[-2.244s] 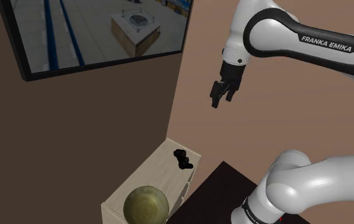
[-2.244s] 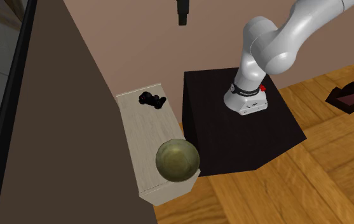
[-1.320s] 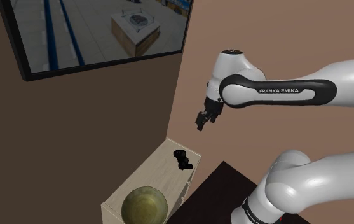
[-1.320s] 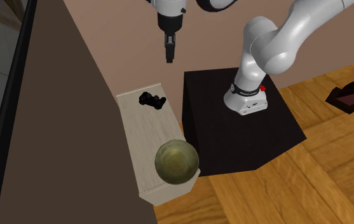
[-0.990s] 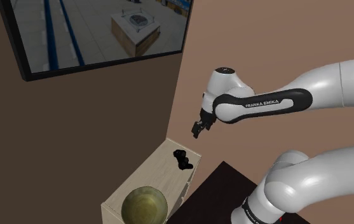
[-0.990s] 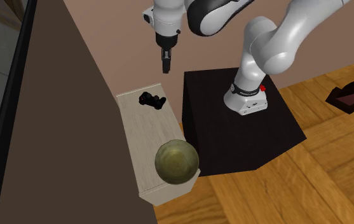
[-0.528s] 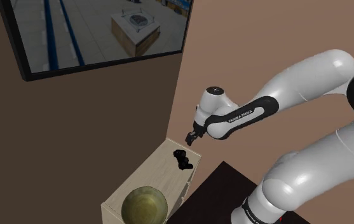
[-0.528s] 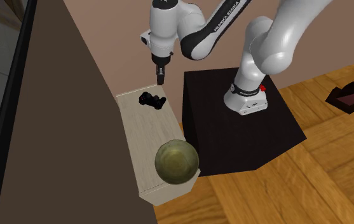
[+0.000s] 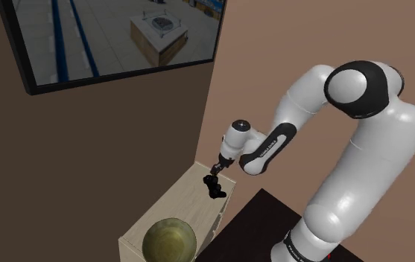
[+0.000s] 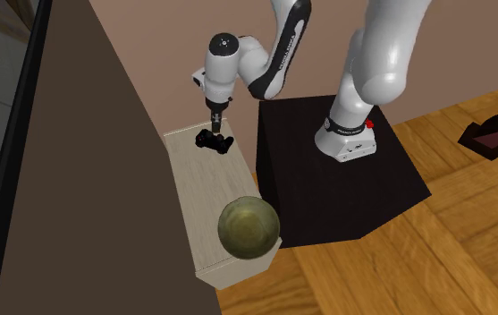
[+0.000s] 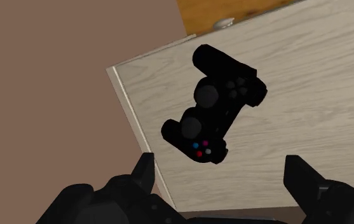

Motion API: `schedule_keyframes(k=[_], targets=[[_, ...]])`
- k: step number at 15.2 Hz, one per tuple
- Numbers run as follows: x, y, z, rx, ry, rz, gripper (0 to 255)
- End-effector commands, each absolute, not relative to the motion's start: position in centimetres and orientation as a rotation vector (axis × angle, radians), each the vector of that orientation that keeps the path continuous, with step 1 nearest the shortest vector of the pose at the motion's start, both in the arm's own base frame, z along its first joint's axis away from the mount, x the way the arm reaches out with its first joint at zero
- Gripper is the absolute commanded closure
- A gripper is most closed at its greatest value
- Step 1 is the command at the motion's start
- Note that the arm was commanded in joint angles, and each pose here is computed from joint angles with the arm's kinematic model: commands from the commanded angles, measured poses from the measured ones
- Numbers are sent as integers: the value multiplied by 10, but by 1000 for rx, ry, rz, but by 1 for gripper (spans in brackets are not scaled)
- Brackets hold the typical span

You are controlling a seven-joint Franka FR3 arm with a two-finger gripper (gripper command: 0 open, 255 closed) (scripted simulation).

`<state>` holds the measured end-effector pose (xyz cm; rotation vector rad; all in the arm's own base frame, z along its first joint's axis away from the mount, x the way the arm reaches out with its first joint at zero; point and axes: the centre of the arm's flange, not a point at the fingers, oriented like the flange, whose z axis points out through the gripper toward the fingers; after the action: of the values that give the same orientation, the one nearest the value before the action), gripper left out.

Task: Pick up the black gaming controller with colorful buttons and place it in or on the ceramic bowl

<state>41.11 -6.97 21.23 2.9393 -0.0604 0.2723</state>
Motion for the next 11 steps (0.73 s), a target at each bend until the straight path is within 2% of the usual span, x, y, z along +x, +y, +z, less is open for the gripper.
schedule_keyframes(k=[1,6,11], targets=[[419,-73,188,2934,-43,293,0],[443,-87,129,2914,-27,339,0],[449,-92,106,2913,-27,341,0]])
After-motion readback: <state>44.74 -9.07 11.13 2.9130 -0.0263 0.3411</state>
